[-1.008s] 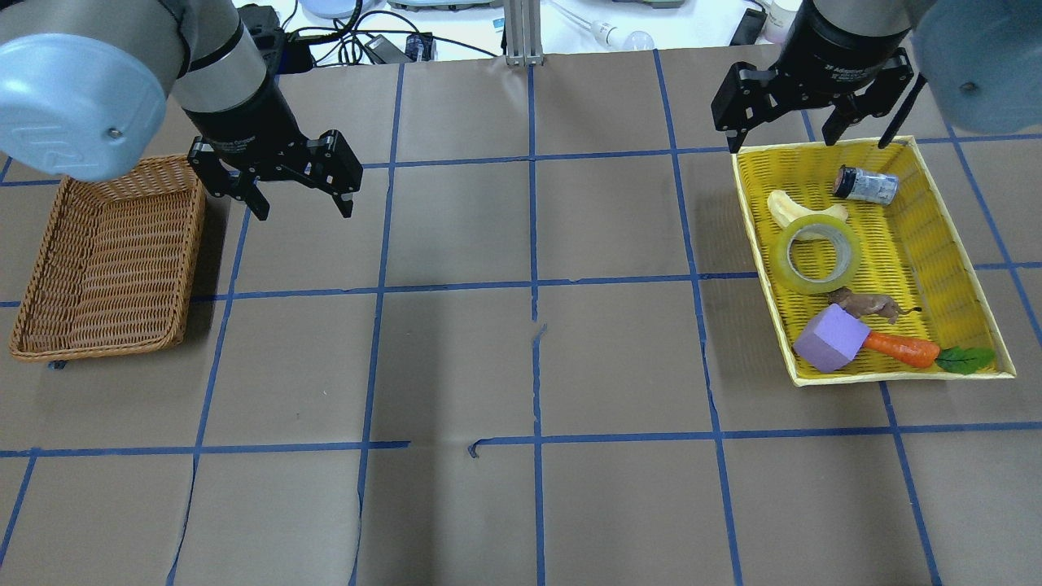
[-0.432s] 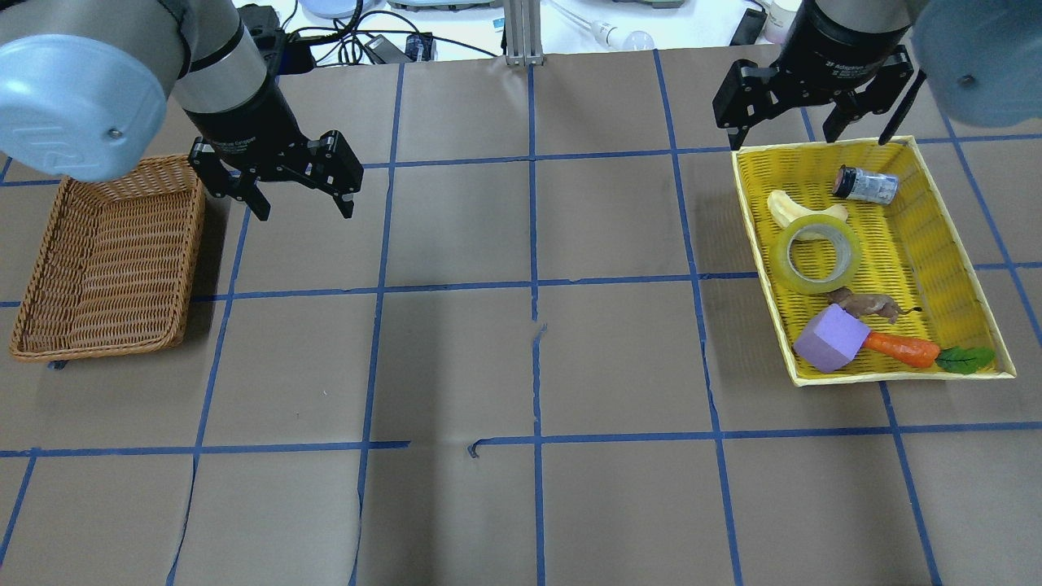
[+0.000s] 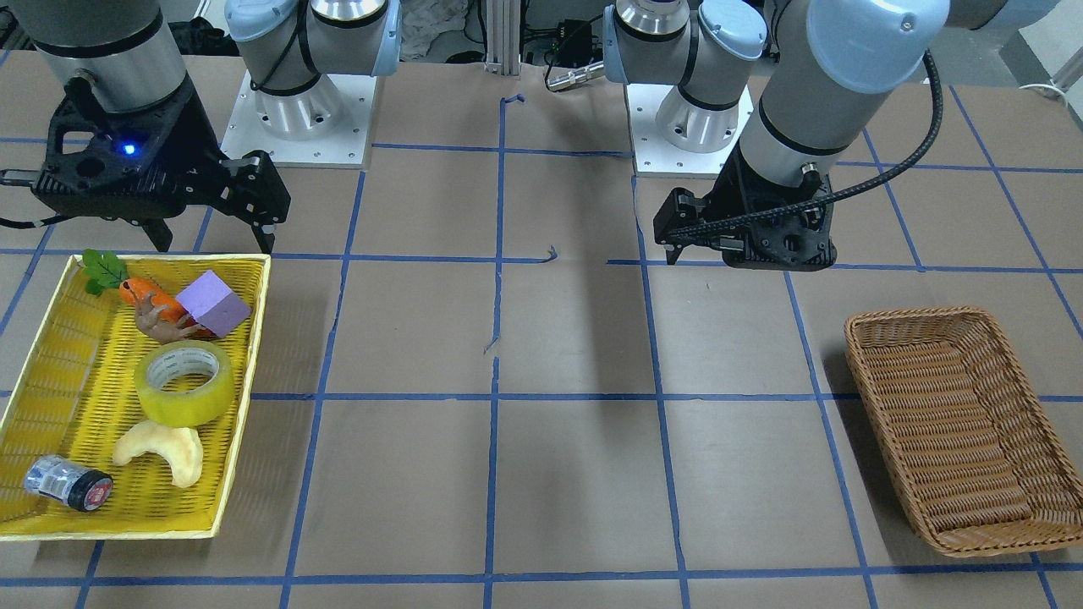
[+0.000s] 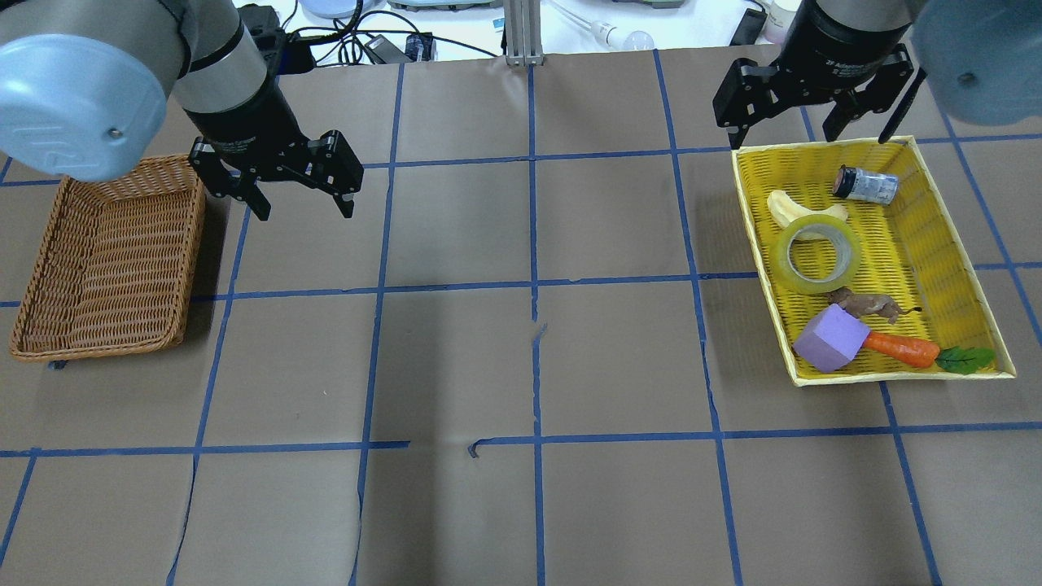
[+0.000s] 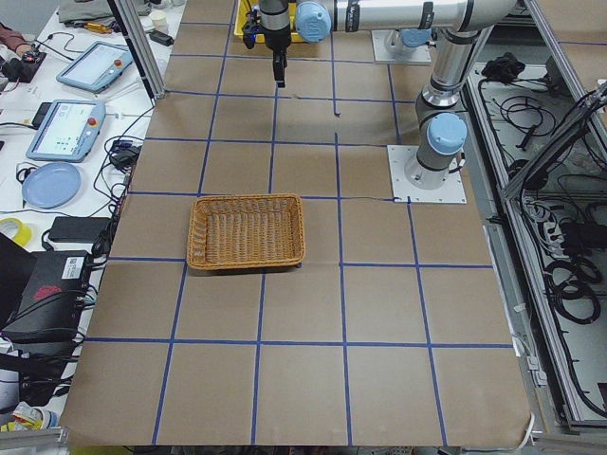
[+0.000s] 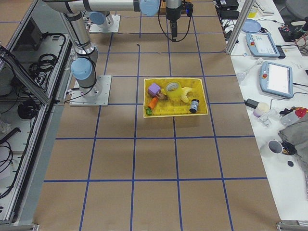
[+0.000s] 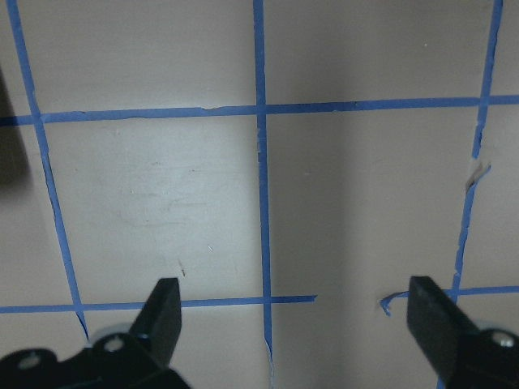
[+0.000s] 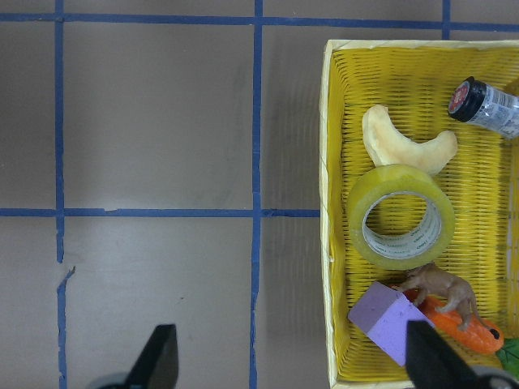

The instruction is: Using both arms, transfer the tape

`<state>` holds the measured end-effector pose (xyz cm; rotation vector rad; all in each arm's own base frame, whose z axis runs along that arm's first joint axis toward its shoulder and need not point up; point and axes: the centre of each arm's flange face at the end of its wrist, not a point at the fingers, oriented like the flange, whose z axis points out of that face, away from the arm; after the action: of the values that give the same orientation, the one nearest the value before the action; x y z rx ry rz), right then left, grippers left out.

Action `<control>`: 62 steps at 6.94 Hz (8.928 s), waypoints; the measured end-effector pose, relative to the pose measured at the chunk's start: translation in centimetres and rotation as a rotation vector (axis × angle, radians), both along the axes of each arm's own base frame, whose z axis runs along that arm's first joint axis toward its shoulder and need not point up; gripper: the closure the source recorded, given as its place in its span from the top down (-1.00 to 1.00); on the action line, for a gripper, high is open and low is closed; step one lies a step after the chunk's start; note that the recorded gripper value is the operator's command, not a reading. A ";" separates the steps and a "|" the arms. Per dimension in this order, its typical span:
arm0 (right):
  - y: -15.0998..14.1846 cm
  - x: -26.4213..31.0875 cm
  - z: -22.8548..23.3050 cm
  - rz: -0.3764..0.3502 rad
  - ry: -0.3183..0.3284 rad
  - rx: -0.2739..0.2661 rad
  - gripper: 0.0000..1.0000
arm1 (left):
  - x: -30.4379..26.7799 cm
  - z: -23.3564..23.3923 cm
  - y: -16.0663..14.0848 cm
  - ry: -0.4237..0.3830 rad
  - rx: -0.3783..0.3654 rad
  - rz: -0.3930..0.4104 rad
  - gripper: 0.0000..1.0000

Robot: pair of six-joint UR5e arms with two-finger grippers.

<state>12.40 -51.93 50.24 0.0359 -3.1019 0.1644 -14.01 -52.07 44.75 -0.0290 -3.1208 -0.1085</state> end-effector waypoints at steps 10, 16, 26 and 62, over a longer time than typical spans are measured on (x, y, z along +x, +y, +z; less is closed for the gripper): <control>-6.8 -14.8 -17.9 0.457 0.037 0.047 1.00 | 0.0 -0.1 0.0 0.002 0.002 0.000 1.00; -5.9 -18.1 -26.3 0.576 0.025 0.039 0.51 | 0.0 -0.9 0.3 0.005 0.014 -0.001 1.00; -6.7 -18.6 -23.1 0.547 0.018 0.058 -1.00 | 0.0 -0.9 0.3 0.005 0.013 -0.001 1.00; 1.7 1.8 -2.1 -0.023 -0.030 0.057 1.00 | -13.0 -16.8 -15.0 0.255 -0.343 0.014 1.00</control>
<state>14.19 -50.24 48.12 -0.0007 -3.1350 0.0761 -27.00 -67.07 27.95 -0.0240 -2.8443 0.3984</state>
